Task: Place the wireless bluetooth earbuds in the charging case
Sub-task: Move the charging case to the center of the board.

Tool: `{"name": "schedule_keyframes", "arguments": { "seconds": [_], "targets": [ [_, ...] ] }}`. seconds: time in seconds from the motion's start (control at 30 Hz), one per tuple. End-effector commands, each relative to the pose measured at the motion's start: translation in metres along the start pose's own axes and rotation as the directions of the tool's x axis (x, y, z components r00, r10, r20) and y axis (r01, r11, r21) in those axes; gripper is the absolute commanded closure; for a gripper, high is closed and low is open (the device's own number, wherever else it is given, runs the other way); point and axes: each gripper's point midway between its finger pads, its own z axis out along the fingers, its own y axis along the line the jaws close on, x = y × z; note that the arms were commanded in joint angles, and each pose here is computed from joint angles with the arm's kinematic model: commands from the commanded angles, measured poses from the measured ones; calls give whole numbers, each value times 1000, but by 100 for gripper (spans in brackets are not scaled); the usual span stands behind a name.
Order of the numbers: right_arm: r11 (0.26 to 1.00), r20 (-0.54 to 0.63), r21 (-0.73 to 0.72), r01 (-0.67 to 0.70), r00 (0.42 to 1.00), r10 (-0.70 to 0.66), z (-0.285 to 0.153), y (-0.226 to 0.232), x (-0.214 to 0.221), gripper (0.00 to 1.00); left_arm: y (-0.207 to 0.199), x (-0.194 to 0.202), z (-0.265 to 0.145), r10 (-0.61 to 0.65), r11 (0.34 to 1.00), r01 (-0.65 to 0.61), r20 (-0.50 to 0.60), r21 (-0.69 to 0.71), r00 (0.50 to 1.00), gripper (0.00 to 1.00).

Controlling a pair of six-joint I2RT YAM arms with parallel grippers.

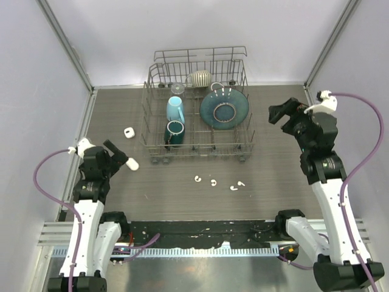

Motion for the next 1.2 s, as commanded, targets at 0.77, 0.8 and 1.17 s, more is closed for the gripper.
{"name": "schedule_keyframes", "arguments": {
  "seconds": [0.77,0.8,1.17],
  "targets": [
    [983,87,13,185,979,-185,3,12,-27,0,-14,74,96,121,971,-174,-290,-162,949,13],
    [982,85,17,190,978,-191,3,11,-26,0,-12,79,100,136,963,-199,-309,-182,941,13],
    [976,99,22,218,971,-219,1,15,-26,0,0,86,106,178,933,-268,-339,-240,924,23]
  ]
}}
